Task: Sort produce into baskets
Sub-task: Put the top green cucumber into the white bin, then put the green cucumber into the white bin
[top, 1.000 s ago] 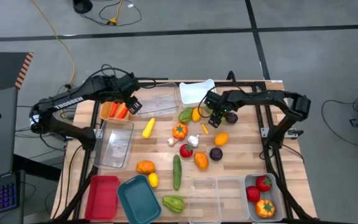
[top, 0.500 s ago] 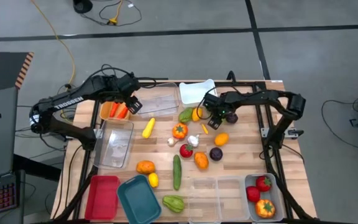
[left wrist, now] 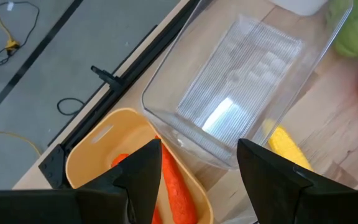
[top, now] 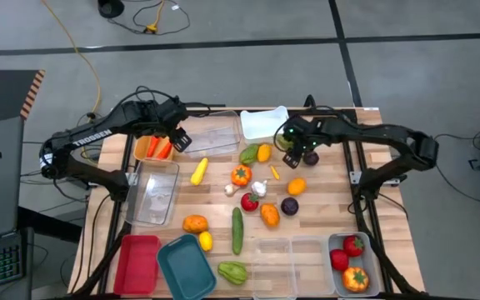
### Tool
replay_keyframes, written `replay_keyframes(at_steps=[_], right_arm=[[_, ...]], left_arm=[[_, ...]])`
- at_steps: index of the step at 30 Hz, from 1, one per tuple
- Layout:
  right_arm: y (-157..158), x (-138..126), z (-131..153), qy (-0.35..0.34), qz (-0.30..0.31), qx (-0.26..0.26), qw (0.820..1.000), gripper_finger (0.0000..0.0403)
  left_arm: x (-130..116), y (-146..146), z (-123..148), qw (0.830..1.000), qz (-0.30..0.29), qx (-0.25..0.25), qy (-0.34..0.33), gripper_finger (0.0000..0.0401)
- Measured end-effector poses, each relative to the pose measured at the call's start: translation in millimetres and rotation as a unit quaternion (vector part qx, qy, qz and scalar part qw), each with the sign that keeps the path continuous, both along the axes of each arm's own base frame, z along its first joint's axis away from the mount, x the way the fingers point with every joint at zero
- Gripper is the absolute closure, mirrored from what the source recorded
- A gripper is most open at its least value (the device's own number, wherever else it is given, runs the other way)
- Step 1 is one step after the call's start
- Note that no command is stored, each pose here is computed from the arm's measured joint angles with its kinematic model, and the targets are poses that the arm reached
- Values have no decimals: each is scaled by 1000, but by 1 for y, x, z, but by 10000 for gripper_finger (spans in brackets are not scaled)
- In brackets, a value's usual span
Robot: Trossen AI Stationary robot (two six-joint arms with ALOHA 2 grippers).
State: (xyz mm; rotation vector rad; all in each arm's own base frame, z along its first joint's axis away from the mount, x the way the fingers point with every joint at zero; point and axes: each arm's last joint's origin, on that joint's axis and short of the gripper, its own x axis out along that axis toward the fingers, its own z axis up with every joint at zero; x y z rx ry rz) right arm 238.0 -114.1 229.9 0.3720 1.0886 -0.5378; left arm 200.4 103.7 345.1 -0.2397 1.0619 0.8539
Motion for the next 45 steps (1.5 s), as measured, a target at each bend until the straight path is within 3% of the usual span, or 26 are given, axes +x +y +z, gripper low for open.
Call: replay_keyframes(at_steps=[7, 13, 23, 45], right_arm=[[-18, 12, 20, -116, 0, -88, 989, 183], [-41, 27, 17, -173, -7, -137, 975, 173], [-65, 31, -8, -152, -35, -132, 979, 171], [-70, 28, -4, -150, -44, -132, 979, 117]], left_arm=[[3, 1, 1, 1000, 0, 6, -16, 203], [3, 1, 1, 1000, 0, 6, -16, 203], [3, 1, 1, 1000, -1, 6, -16, 203], [5, 1, 2, 999, -19, -10, -32, 203]])
